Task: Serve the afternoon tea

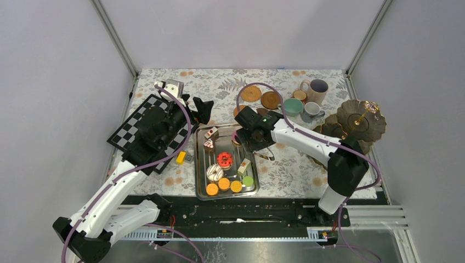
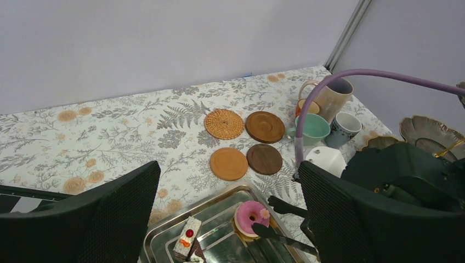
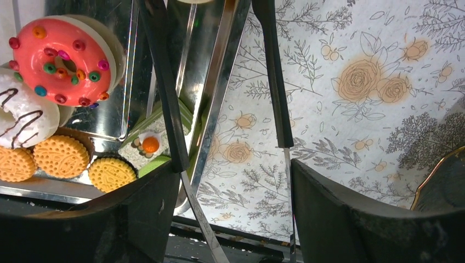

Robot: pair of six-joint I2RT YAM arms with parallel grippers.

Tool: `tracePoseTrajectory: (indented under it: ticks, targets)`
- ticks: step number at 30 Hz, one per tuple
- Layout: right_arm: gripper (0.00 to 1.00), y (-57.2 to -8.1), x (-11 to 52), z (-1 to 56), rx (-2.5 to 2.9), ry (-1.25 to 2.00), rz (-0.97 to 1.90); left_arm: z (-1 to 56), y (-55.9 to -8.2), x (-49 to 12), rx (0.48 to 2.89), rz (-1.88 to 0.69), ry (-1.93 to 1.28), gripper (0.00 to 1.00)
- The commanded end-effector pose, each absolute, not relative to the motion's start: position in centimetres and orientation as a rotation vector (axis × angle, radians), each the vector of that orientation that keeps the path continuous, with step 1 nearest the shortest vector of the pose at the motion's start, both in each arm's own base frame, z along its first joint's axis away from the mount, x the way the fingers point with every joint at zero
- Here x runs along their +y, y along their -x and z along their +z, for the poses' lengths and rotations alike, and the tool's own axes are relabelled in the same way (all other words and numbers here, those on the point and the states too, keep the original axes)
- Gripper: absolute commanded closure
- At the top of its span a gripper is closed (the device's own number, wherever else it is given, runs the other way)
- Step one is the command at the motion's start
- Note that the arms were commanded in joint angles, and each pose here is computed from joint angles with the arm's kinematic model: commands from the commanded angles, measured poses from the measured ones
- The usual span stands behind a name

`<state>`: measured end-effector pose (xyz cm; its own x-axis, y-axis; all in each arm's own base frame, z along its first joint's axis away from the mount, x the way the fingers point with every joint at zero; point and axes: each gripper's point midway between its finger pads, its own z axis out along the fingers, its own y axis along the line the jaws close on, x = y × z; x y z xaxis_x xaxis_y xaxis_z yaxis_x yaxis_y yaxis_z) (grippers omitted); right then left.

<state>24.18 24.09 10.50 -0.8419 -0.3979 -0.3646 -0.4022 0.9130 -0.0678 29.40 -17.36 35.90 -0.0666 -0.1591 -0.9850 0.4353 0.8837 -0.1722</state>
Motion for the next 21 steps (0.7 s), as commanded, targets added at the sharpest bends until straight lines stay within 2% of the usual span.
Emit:
tracePoseTrajectory:
  ticks: [1, 21]
  targets:
    - [0.24, -25.9, 24.9, 11.6, 2.649, 0.593, 0.012, 37.6, -29.3, -17.0, 1.500, -0.488, -0.206, 0.01]
    - [0.23, -26.9, 26.3, 10.0, 2.659, 0.660, -0.035, 37.6, -29.3, -16.8, 1.496, -0.482, -0.205, 0.01]
